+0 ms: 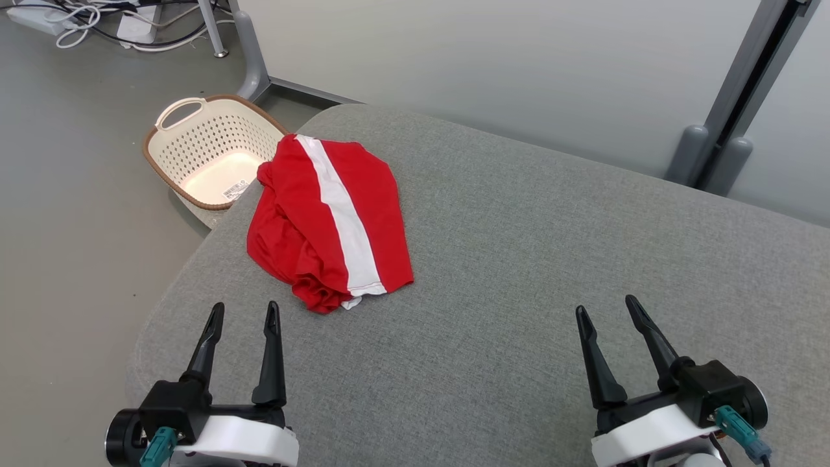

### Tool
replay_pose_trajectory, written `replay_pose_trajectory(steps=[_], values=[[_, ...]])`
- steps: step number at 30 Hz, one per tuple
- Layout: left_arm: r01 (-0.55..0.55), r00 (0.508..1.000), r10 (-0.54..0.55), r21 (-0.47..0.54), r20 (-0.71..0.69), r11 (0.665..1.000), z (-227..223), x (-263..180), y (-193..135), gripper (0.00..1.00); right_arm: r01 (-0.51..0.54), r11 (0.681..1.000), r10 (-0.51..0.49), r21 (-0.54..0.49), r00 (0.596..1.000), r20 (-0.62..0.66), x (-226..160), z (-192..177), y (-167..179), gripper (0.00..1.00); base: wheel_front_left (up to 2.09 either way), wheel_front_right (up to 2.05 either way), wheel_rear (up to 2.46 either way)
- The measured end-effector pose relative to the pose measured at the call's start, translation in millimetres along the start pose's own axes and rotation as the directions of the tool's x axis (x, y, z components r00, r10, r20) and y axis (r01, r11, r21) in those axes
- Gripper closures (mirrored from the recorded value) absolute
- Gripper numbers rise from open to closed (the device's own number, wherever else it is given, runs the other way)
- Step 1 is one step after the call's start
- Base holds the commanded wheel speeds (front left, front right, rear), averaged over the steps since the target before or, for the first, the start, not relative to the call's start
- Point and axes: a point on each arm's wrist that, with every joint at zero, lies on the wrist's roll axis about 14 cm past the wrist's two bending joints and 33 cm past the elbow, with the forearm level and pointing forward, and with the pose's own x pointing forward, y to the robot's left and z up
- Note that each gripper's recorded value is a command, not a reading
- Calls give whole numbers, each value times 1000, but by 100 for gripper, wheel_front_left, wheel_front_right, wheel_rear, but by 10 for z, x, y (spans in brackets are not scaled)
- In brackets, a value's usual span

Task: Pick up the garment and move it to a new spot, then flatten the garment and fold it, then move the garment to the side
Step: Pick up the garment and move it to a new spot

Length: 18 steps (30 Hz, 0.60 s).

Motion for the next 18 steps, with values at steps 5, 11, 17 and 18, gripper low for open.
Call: replay_pose_trajectory(steps=[5,11,17,18], values=[[8,1000,-8,3,-7,1000,-23,27,-21,0,14,1000,-14,4,1000,-4,-25,-19,-41,0,0,0,0],[16,999,-16,16,-35,1000,-107,142,-39,0,51,999,-51,10,999,-14,-64,-77,-185,0,0,0,0],[59,996,-54,84,-66,995,-204,486,-85,0,105,994,-106,-20,994,-18,-69,-127,-531,0,0,0,0],[70,995,-62,104,-84,992,-256,549,-79,0,110,993,-111,-32,994,-20,-70,-140,-592,0,0,0,0]])
